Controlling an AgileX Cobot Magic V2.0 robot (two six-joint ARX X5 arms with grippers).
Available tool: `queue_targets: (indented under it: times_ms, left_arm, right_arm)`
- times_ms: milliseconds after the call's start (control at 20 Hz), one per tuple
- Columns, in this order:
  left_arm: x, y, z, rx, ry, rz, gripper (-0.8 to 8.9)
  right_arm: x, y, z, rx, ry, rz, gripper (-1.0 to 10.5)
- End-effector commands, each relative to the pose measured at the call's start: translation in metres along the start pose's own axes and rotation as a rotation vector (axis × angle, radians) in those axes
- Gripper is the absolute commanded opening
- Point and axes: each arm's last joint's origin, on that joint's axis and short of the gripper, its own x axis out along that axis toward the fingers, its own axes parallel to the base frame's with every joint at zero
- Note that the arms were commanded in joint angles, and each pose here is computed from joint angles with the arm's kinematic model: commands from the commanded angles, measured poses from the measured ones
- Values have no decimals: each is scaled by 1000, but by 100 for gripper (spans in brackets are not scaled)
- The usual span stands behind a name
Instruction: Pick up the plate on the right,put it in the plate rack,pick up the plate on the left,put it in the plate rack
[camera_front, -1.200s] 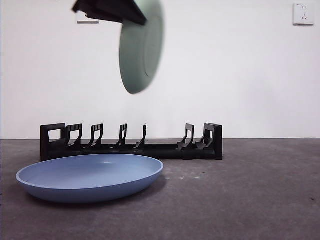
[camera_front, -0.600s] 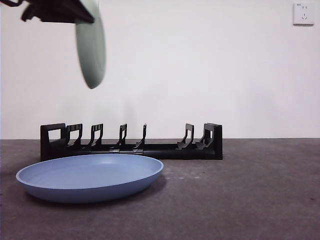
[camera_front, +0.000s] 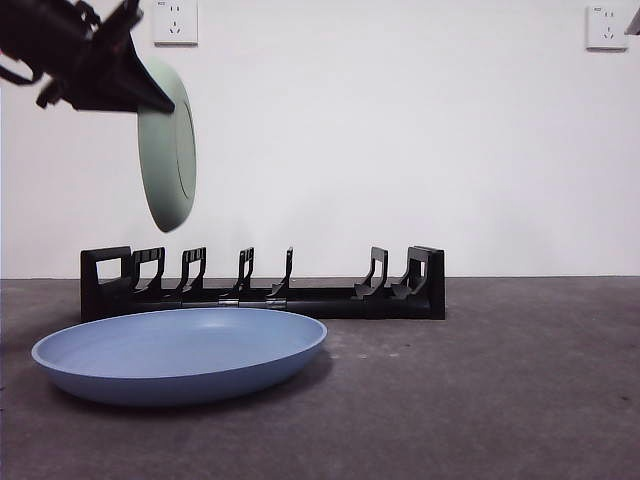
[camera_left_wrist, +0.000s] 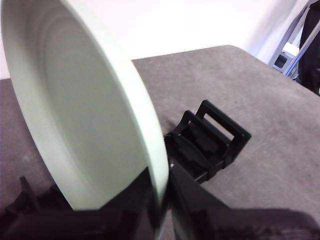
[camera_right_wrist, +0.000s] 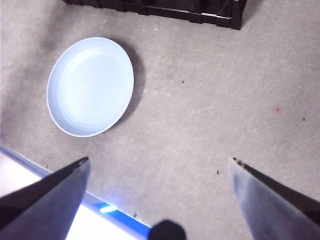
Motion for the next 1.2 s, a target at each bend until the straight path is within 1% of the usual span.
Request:
queue_targets:
  times_ms: [50, 200, 400, 600, 700, 1100, 1200]
  left_arm:
    - [8, 6, -5, 23, 7, 6, -8]
    - [19, 15, -17, 37, 46, 21, -8]
    - [29, 21, -26, 30, 75, 43, -8]
    - [35, 26, -34, 34, 100, 50, -8]
    - [37, 28, -37, 44, 114, 71, -8]
    - [41, 27, -42, 45, 139, 65, -4]
    - [42, 25, -44, 65, 159, 60, -4]
  right_arm:
    - [3, -1, -1, -6, 6, 5, 469]
    - [3, -1, -1, -8, 1, 5, 469]
    - [3, -1, 0, -9, -2, 5, 469]
    - [3, -1, 0, -9, -1, 5, 469]
    - [3, -1, 0, -9, -1, 5, 469]
    - [3, -1, 2, -18, -21, 4, 469]
    - [3, -1, 2, -18, -22, 4, 469]
